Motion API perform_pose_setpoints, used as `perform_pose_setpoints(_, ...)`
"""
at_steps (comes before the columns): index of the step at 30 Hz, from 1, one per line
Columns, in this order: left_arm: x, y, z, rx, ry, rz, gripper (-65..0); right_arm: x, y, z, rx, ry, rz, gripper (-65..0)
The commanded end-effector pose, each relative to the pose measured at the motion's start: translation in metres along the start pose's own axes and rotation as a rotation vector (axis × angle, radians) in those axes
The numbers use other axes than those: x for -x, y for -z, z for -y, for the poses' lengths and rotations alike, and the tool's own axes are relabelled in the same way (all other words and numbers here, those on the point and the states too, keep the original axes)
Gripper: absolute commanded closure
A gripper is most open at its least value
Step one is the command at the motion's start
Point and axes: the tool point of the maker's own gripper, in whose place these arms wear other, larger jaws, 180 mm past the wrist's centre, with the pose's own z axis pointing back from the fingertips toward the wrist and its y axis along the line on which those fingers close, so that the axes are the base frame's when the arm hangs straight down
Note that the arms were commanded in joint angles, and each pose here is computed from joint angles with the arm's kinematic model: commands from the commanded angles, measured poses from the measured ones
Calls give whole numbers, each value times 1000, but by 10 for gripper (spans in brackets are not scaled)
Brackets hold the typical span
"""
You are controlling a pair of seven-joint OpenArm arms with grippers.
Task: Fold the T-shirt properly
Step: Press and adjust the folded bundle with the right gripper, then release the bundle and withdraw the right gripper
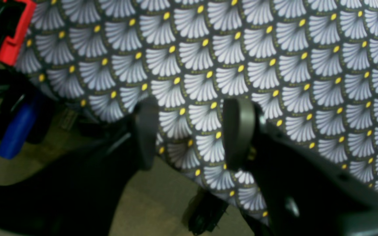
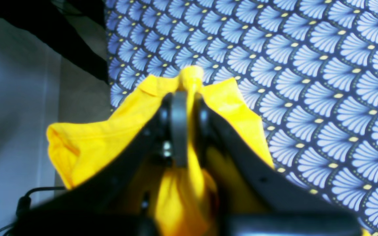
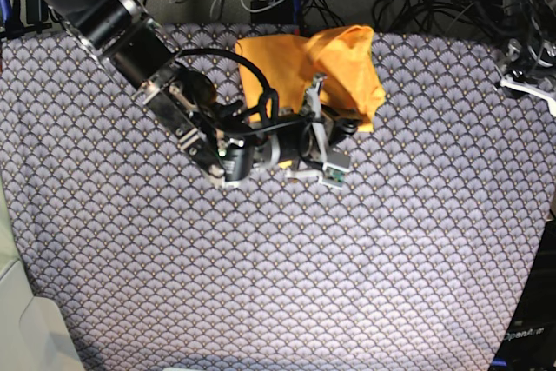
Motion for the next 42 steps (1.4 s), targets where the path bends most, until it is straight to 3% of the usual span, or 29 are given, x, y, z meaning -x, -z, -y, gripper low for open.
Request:
perform_pose_setpoints(1,-14,-4,-3,-5,12,41,-312,-19,-3,2,5,-35,46,0)
perform_pose_setpoints(7,-13,-4,-2,-3,11,40,-312,-20,11,-2,36,-95,5,0)
perform_pose_setpoints(12,-13,-4,-2,-3,11,40,-311,-40,19,-9,23,-121,34,0)
perform_pose_setpoints(19,-14,-4,-3,-5,9,41,-311,-56,12,4,51,-161,39,0)
perform_pose_setpoints(24,-13,-4,-2,-3,11,40,-311,-32,18,23,62,-79,-19,0)
perform_pose_setpoints(31,-13,-4,-1,-2,12,39,-311,-22,28,27,52,-20,-13,-5)
perform_pose_setpoints(34,-13,-4,-1,-2,12,39,-311,-22,27,27,52,-20,-18,-69)
perform_pose_setpoints(42,-13,-4,-1,-1,13,36,-311,-18,26,28,53,-22,-42,-355)
